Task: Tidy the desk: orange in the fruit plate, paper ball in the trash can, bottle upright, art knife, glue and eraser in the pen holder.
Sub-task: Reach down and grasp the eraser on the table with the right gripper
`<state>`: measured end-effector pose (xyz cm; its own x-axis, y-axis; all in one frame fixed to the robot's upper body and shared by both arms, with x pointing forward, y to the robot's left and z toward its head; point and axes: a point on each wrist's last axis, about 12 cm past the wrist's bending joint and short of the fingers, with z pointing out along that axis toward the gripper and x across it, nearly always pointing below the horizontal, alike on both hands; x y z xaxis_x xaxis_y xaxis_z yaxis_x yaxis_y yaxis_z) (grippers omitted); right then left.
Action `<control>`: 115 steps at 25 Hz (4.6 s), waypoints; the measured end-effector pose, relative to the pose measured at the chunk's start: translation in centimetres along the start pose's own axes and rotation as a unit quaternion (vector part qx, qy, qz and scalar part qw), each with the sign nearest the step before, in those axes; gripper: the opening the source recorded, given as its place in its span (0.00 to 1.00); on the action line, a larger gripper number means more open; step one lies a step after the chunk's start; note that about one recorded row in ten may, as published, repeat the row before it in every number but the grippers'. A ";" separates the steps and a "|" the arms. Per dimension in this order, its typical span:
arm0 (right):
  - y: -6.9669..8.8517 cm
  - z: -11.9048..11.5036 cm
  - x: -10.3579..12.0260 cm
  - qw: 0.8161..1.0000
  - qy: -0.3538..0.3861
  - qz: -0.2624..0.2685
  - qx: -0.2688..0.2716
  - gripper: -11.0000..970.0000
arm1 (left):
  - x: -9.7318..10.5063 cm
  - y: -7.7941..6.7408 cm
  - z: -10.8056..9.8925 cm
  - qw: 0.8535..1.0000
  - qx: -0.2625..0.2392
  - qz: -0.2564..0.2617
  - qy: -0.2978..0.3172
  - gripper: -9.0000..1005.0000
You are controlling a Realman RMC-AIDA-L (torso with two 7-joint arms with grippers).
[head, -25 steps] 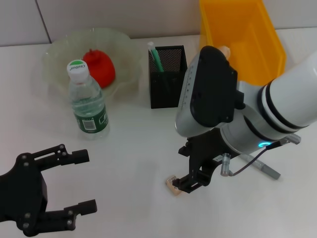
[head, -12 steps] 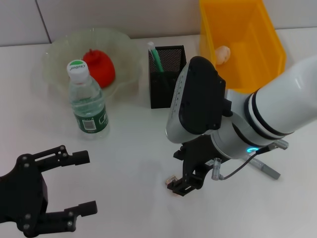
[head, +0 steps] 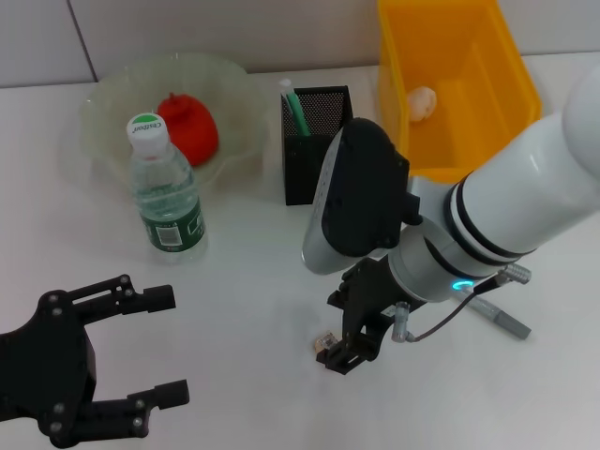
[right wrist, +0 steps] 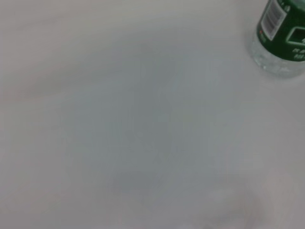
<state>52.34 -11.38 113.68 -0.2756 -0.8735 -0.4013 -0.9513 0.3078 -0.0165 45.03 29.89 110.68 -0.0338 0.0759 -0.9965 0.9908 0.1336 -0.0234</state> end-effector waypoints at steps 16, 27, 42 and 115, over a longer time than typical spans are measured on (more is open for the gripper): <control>0.5 1.1 -0.3 1.000 0.013 -0.007 -0.009 0.73 | 0.0 0.0 0.0 1.000 0.002 -0.001 -0.001 0.80; 0.6 1.3 -0.2 1.000 0.017 -0.006 -0.011 0.73 | 0.0 -0.1 0.2 1.000 0.003 0.001 -0.003 0.80; 0.5 -0.5 -2.7 0.997 0.070 -0.001 -0.009 0.73 | -0.1 -0.1 0.4 1.000 0.007 0.003 -0.004 0.80; 0.9 2.5 -5.5 0.988 0.155 -0.022 -0.005 0.73 | -0.2 -0.3 0.6 1.000 0.015 0.017 -0.008 0.80</control>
<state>53.35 -5.31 113.59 -0.2610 -0.9600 -0.1013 -0.9643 0.2641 -0.0184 44.86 29.29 110.80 0.0017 0.0634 -0.9980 0.9947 0.1021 0.0082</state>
